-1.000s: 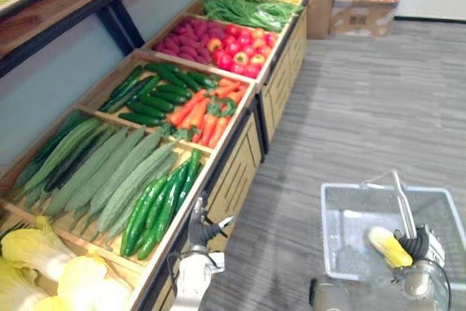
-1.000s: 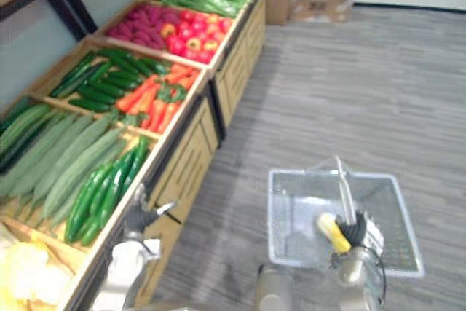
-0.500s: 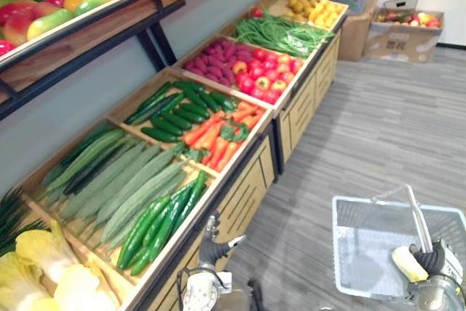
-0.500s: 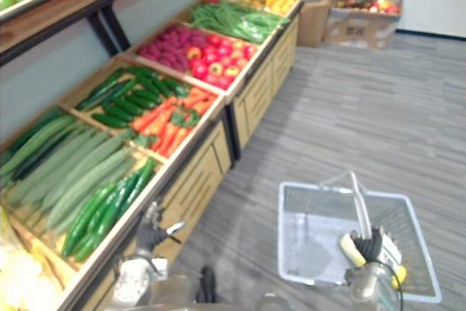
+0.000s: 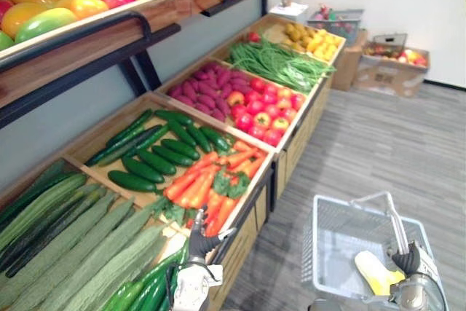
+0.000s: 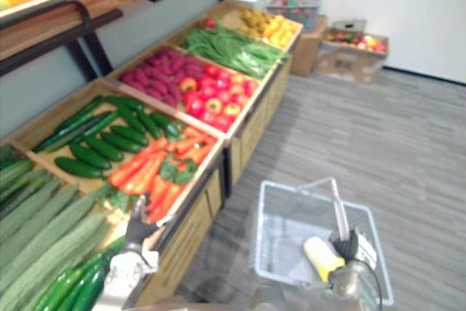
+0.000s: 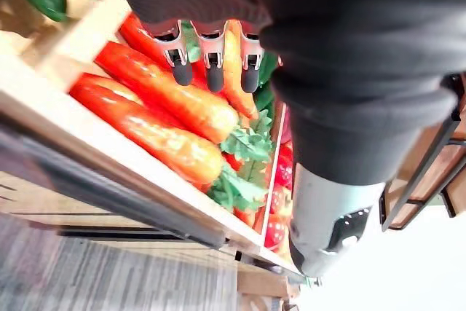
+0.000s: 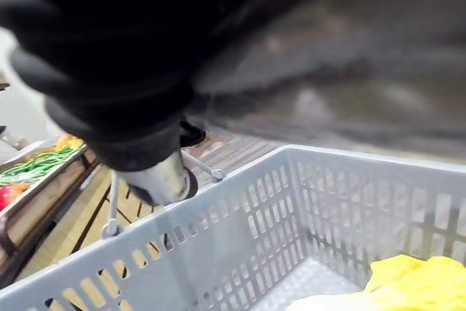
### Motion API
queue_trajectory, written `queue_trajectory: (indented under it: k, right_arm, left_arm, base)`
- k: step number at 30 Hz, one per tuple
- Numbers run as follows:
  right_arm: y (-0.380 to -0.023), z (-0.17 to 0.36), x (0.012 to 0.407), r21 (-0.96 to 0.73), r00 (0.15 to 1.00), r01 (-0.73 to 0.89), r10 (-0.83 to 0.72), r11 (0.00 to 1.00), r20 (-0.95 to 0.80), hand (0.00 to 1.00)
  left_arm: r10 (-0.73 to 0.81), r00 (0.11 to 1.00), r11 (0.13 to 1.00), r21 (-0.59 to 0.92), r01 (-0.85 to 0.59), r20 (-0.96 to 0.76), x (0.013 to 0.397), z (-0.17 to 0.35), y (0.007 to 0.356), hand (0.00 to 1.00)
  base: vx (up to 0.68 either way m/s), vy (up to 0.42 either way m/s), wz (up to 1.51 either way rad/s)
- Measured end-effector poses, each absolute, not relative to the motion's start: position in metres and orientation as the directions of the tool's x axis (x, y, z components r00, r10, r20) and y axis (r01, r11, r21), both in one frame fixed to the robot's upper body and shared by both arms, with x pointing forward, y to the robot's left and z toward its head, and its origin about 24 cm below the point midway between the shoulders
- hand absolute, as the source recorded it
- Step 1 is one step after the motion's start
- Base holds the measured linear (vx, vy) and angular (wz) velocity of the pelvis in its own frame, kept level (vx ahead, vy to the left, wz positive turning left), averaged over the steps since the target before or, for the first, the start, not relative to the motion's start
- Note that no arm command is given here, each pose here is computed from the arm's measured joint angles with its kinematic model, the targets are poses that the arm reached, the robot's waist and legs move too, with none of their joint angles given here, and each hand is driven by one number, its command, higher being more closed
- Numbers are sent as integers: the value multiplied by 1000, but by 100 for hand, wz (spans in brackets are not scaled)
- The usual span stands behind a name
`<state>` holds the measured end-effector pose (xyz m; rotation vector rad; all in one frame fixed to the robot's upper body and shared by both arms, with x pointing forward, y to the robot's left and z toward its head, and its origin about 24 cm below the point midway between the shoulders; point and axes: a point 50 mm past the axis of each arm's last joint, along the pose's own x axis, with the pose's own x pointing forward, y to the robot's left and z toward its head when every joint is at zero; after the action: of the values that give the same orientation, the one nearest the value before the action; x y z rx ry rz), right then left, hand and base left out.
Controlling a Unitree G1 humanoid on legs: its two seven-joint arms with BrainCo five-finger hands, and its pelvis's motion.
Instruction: Pick vegetable in the basket
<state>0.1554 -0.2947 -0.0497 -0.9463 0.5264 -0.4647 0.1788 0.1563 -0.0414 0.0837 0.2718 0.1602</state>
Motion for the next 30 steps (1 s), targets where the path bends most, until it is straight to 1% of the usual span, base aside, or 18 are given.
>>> queue_trajectory:
  k: [4,7,8,10,12,14,16,18,22,24,27,29,30]
  right_arm:
    - [-293,-38,164,-848,802,184,-575,497,-163,100]
    - [-287,-40,157,-839,795,189,-581,510,-174,100]
    - [-291,-35,157,-848,790,195,-591,492,-161,100]
    - [-291,-28,161,-849,800,215,-586,482,-130,100]
    - [-294,-25,158,-850,791,229,-600,474,-121,100]
    - [-300,-22,155,-851,774,257,-625,457,-102,100]
    - [-310,-20,149,-856,742,289,-665,429,-83,100]
    - [-313,-23,147,-858,727,301,-682,416,-76,100]
    - [-318,-46,135,-865,678,249,-717,436,-165,100]
    - [-318,-51,129,-861,654,249,-733,443,-188,100]
    - [-323,-59,116,-865,603,241,-766,439,-221,100]
    - [-328,-67,101,-858,524,258,-810,445,-263,100]
    - [-329,-68,98,-856,506,262,-819,445,-270,100]
  left_arm:
    - [137,959,989,88,-119,-249,184,-39,147,0]
    - [161,955,986,89,-143,-250,184,-40,149,0]
    - [173,948,985,42,-167,-269,180,-41,140,0]
    - [155,952,987,-3,-161,-262,179,-37,128,0]
    - [150,954,986,-35,-165,-258,183,-35,120,0]
    - [152,952,985,-34,-166,-267,182,-37,121,0]
    - [158,935,986,-7,-169,-318,176,-48,125,0]
    - [161,924,986,21,-164,-348,172,-55,130,0]
    - [199,891,980,65,-189,-407,164,-68,139,0]
    - [212,887,977,75,-199,-410,164,-68,142,0]
    - [237,884,971,97,-217,-402,165,-68,149,0]
    - [249,882,968,122,-218,-399,164,-68,156,0]
    - [252,883,967,131,-217,-396,164,-68,158,0]
  base:
    - [330,-332,92]
    - [248,-603,112]
    - [167,-435,94]
    - [147,-518,108]
    - [95,-504,168]
    - [6,-386,159]
    - [-70,-275,103]
    - [-56,-168,59]
    - [-1,-62,19]
    - [33,60,11]
    - [42,59,10]
    - [68,93,-20]
    - [43,84,-23]
